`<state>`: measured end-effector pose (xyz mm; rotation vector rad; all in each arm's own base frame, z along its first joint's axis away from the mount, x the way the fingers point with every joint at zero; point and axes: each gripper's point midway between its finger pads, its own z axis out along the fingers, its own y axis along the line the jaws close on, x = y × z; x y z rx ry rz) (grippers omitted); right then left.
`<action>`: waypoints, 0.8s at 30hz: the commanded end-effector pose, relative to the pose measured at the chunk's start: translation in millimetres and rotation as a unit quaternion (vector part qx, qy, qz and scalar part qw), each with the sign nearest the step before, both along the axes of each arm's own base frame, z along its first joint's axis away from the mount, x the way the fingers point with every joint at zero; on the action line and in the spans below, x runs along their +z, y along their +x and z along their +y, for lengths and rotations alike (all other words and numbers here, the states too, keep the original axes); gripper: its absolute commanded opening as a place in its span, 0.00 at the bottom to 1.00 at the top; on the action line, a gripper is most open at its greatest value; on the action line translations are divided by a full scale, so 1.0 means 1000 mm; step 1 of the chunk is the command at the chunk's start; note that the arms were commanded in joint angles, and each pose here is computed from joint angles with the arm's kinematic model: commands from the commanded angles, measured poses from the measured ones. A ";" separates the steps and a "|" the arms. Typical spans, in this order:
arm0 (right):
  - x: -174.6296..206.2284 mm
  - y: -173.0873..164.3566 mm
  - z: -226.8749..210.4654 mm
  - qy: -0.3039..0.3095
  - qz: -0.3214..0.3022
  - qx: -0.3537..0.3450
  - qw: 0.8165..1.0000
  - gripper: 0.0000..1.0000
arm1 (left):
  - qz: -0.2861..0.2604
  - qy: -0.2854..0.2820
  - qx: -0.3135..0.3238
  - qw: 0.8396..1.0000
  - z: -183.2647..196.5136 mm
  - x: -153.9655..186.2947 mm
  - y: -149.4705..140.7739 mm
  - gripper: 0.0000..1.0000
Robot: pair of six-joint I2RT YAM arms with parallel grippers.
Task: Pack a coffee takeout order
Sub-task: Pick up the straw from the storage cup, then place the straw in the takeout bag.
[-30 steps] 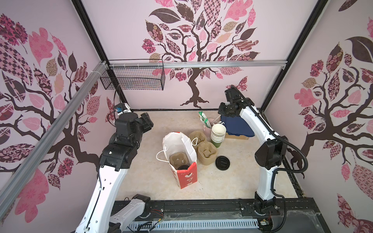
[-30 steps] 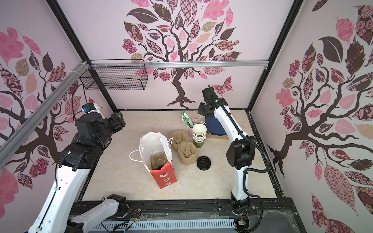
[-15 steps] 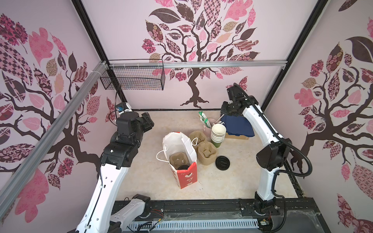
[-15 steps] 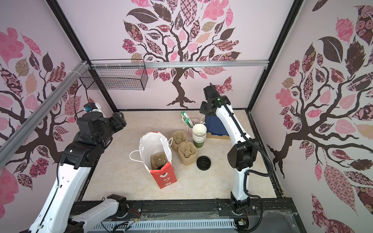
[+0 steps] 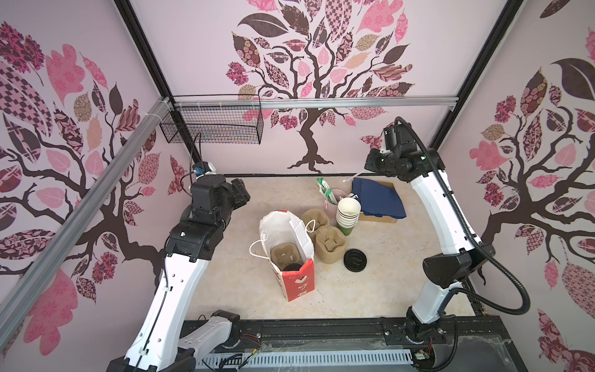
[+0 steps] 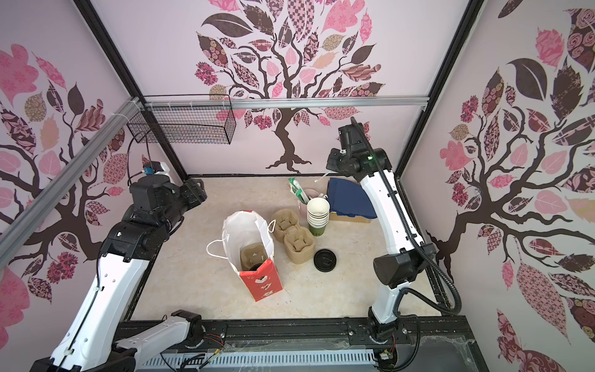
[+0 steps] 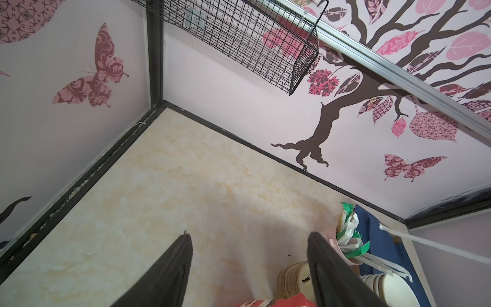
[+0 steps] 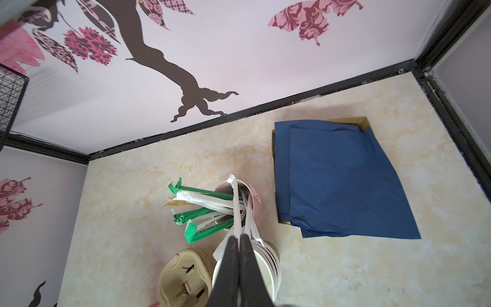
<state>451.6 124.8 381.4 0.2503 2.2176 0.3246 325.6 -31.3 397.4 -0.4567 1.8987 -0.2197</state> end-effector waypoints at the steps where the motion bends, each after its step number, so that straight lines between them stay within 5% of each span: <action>1: 0.037 -0.022 -0.003 0.003 -0.046 0.022 0.999 0.02 | -0.004 -0.008 -0.013 1.000 -0.003 0.011 -0.006 0.72; 7: 0.076 -0.042 0.000 -0.010 -0.096 0.069 0.993 0.02 | 0.031 -0.025 -0.010 0.999 -0.002 -0.004 -0.011 0.72; 13: 0.101 -0.075 0.025 0.039 -0.114 0.153 0.981 0.01 | 0.111 -0.117 -0.025 0.987 -0.003 -0.027 -0.028 0.74; 20: 0.111 -0.120 0.093 0.081 -0.100 0.277 0.952 0.00 | 0.199 -0.186 -0.135 0.953 -0.051 -0.041 -0.043 0.77; 24: 0.113 -0.150 0.136 0.106 -0.091 0.343 0.929 0.00 | 0.245 -0.189 -0.147 0.940 -0.056 -0.053 -0.052 0.77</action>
